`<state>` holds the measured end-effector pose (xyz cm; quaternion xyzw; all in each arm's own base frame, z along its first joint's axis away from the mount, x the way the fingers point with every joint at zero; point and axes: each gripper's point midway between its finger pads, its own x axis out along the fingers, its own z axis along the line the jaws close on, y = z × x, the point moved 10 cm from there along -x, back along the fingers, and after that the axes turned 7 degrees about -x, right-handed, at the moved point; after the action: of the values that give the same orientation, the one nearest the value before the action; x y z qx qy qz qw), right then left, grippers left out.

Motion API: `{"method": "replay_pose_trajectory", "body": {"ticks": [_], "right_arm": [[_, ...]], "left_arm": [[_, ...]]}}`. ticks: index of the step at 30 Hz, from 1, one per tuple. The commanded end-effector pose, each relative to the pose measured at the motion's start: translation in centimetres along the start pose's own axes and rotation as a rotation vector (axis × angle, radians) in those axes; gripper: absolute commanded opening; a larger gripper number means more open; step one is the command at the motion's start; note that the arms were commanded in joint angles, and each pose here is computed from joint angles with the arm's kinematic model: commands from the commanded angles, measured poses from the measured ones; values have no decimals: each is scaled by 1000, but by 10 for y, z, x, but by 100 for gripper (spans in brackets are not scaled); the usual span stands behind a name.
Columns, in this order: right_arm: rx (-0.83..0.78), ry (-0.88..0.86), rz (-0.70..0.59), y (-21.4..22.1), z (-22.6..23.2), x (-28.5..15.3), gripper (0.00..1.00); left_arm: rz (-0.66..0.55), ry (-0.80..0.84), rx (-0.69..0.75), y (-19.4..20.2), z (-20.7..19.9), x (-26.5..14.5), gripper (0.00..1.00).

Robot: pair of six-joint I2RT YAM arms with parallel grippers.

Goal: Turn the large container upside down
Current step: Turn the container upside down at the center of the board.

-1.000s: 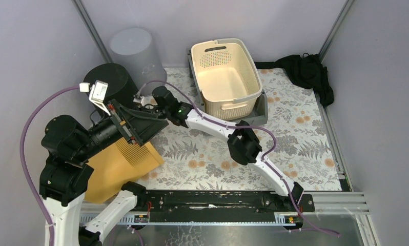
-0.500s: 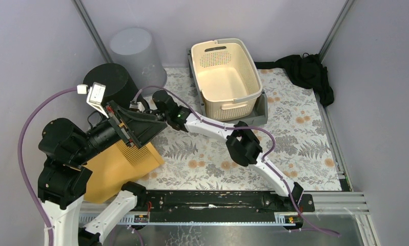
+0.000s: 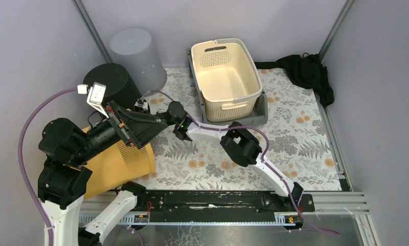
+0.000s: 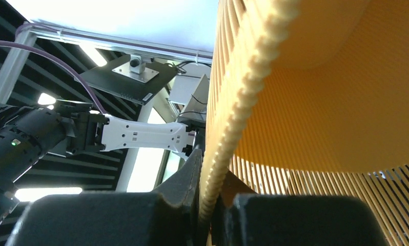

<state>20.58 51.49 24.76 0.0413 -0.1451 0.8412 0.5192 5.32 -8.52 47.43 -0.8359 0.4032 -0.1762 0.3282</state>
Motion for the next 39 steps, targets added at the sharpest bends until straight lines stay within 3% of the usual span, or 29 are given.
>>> {"method": "replay_pose_trajectory", "body": {"ticks": [1, 7, 16, 25, 39], "right_arm": [[-231, -280, -128, 10, 69, -9, 0], [-260, -396, -339, 17, 54, -45, 0], [-249, -227, -507, 32, 16, -83, 0], [-144, -63, -539, 58, -36, -111, 12], [-70, 69, -552, 88, -71, -133, 25]], "left_arm": [[4, 41, 34, -2, -6, -1, 100], [11, 42, 31, -3, -5, 1, 100], [12, 23, 41, -4, -3, 2, 100], [11, -1, 38, -2, 3, 4, 100], [18, -23, 30, 0, 10, 8, 100]]}}
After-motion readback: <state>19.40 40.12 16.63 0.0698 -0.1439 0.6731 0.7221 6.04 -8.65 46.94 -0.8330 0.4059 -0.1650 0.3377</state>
